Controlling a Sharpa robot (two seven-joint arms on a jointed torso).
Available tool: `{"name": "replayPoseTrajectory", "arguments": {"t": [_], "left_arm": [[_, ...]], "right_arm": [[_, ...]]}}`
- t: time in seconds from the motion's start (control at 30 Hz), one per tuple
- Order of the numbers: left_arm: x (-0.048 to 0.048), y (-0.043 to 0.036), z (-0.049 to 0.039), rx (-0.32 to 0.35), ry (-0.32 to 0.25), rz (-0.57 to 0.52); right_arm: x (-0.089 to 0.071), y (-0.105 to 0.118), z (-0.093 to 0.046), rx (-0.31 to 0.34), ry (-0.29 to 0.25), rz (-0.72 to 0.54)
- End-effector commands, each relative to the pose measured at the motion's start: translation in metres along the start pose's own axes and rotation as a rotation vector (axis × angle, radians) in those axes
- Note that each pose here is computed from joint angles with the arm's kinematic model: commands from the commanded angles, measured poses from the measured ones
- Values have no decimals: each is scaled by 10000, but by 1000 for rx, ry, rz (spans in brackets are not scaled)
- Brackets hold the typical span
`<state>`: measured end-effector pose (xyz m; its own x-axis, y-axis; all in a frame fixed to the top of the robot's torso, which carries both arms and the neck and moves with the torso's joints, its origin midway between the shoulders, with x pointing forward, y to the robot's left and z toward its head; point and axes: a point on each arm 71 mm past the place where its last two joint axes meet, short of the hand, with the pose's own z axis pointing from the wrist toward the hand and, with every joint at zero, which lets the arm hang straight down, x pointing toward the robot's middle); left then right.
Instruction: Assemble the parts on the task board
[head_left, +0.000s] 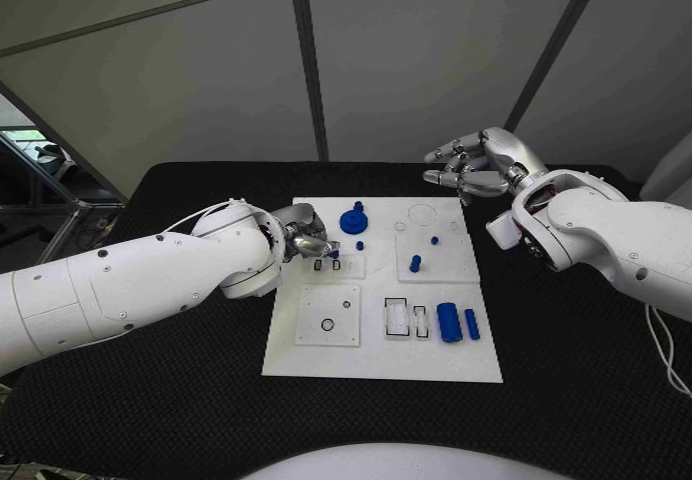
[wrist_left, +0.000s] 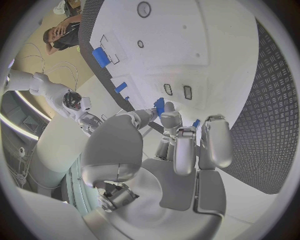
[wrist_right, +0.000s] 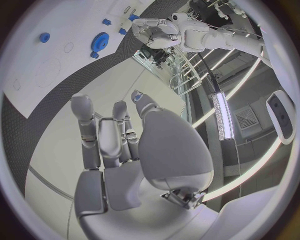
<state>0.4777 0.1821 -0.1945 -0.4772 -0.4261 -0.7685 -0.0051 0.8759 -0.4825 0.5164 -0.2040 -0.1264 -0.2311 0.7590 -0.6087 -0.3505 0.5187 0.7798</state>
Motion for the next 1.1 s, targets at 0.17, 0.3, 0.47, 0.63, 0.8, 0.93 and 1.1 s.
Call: {"name": "replayPoseTrajectory", "arguments": {"t": [0.17, 0.3, 0.47, 0.63, 0.8, 0.93, 1.1], "left_arm": [[13, -14, 17, -15, -10, 69], [36, -15, 29, -24, 13, 85], [70, -13, 45, -33, 35, 100], [87, -11, 69, -40, 45, 107], [94, -13, 85, -40, 49, 109], [100, -20, 91, -39, 51, 111], [108, -27, 89, -36, 58, 115]], "right_arm": [[0, 21, 7, -9, 1, -6], [6, 24, 11, -10, 3, -5], [12, 26, 14, -11, 5, -5], [19, 30, 19, -12, 6, -4], [23, 31, 21, -12, 7, -4], [27, 33, 25, -13, 8, -3], [29, 32, 27, -13, 9, -3]]}}
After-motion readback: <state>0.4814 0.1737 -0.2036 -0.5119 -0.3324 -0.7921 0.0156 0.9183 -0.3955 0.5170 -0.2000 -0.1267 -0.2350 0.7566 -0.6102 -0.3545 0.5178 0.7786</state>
